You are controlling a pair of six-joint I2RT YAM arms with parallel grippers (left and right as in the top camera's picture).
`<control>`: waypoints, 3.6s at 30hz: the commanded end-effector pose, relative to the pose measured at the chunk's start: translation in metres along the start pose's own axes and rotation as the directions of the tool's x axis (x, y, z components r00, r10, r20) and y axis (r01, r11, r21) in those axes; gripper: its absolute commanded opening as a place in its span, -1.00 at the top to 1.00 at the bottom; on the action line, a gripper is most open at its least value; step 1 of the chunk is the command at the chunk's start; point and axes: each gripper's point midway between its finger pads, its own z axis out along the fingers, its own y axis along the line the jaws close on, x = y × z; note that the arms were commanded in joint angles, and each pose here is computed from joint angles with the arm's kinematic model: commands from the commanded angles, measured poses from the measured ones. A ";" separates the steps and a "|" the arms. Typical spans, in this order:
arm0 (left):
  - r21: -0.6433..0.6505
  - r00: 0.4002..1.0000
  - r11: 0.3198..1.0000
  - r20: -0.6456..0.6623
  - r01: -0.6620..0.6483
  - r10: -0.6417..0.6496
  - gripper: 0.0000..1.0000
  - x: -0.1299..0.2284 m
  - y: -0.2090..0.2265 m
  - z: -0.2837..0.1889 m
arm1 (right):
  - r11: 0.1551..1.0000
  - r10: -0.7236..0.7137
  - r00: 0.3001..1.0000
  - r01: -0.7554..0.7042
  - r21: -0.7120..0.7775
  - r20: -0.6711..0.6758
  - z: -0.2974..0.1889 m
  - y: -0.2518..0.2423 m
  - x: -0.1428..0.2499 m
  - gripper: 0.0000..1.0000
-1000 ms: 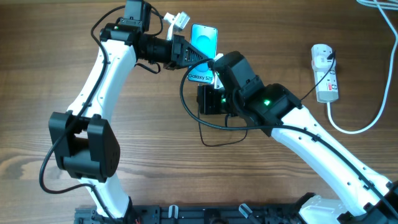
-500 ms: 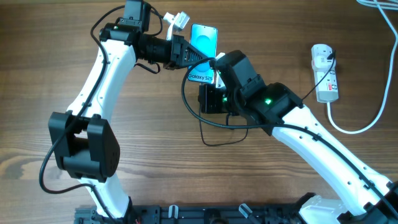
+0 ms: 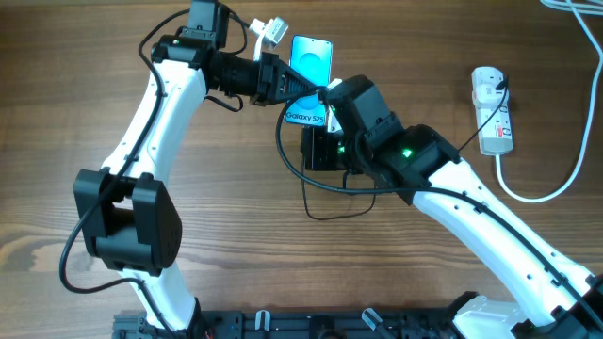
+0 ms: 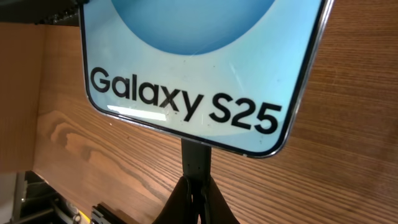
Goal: Plug charger to phone and switch on socket
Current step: 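Push the plug up into the phone's port with the right gripper, then hold the plug seated in the port while the left gripper holds the phone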
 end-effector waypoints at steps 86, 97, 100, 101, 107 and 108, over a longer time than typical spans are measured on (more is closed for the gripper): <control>-0.004 0.998 0.998 0.013 -0.060 0.060 0.92 0.000 -0.013 -0.005 | 0.999 0.006 1.000 -0.006 -0.031 0.007 -0.007 0.009 -0.006 0.91; -0.004 0.998 0.998 0.013 -0.061 0.061 0.92 0.000 -0.013 -0.005 | 0.999 0.002 1.000 -0.001 -0.041 0.019 -0.007 0.011 -0.009 0.91; -0.004 0.998 0.998 0.013 -0.061 0.061 0.92 0.000 -0.013 -0.005 | 0.999 0.001 1.000 0.000 -0.043 0.023 -0.007 0.012 -0.010 0.91; -0.004 0.998 0.998 0.013 -0.065 0.065 0.92 0.000 -0.013 -0.005 | 0.999 0.000 1.000 0.001 -0.045 0.025 -0.007 0.012 -0.010 0.91; -0.004 0.998 0.998 0.013 -0.064 0.065 0.92 0.000 -0.013 -0.005 | 0.999 0.000 1.000 0.002 -0.047 0.028 -0.007 0.012 -0.011 0.92; -0.004 0.998 0.998 0.013 -0.065 0.065 0.92 0.000 -0.013 -0.005 | 0.999 0.000 1.000 0.001 -0.046 0.028 -0.007 0.012 -0.011 0.91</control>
